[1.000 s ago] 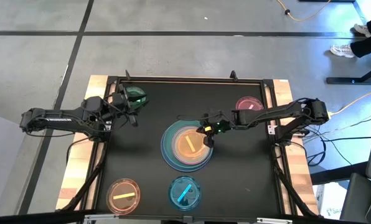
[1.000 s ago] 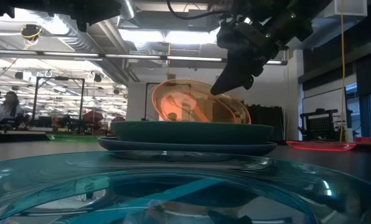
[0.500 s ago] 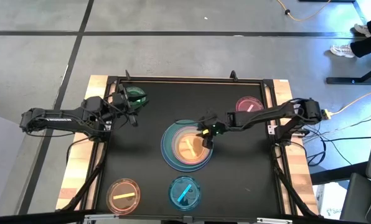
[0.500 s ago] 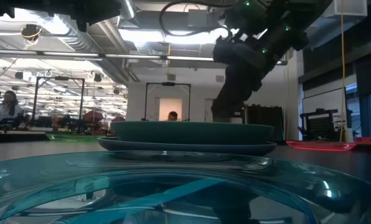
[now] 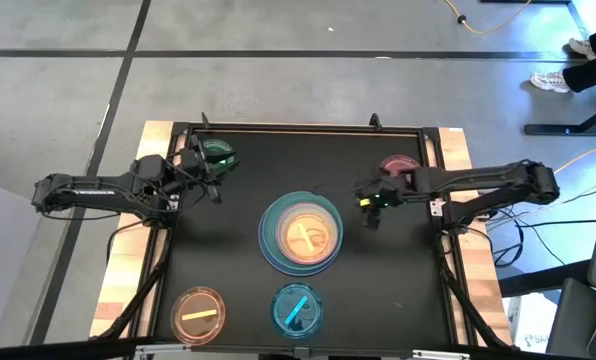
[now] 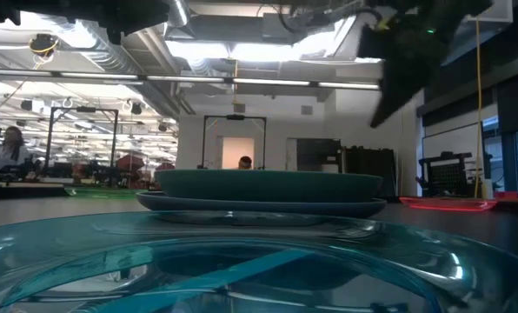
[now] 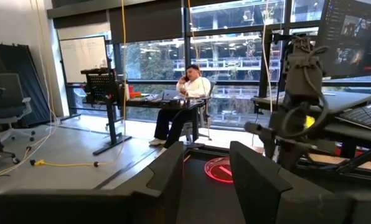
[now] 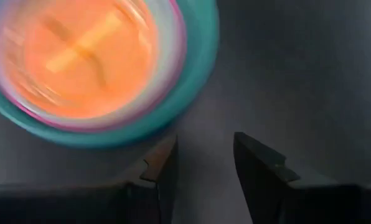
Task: Stack plastic plates
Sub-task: Stack the light pink plate on top of the orange plate
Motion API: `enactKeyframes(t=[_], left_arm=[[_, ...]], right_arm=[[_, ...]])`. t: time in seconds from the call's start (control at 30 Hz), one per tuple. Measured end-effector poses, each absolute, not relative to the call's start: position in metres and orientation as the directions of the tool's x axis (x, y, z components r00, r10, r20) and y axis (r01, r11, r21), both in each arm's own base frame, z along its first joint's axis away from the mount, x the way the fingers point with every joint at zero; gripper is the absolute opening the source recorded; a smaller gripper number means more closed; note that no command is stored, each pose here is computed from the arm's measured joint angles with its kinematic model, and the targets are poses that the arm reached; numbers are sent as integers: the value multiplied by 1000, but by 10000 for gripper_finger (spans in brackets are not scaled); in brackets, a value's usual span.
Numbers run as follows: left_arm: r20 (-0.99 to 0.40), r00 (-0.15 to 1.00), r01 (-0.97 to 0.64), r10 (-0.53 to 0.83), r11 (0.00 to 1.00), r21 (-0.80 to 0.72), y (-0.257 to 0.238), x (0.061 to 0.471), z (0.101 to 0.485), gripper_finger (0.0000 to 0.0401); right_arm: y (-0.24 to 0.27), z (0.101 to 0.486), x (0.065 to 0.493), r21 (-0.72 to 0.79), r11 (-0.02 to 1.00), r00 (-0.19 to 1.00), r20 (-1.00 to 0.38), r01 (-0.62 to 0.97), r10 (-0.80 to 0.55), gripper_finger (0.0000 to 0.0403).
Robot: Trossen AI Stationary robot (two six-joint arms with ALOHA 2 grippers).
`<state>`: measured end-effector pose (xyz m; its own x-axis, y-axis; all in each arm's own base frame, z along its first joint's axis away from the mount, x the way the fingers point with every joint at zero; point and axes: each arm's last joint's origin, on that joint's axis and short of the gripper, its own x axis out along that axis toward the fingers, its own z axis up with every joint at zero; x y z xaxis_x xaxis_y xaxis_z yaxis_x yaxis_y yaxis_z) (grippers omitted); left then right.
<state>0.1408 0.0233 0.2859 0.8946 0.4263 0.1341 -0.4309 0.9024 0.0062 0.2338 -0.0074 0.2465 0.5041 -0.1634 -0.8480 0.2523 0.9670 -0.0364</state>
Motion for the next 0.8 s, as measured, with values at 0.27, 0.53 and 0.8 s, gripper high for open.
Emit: enactKeyframes(t=[0.27, 0.53, 0.8], left_arm=[[134, 895, -431, 426, 902, 6, 23, 141, 286, 124], [134, 895, -431, 426, 902, 6, 23, 141, 286, 124], [135, 894, -431, 426, 902, 6, 23, 141, 286, 124]], right_arm=[[-14, 241, 205, -285, 875, 245, -884, 392, -397, 143], [-15, 206, 199, -310, 848, 217, -876, 431, -431, 143], [-38, 175, 187, -265, 789, 167, -894, 554, -417, 143]])
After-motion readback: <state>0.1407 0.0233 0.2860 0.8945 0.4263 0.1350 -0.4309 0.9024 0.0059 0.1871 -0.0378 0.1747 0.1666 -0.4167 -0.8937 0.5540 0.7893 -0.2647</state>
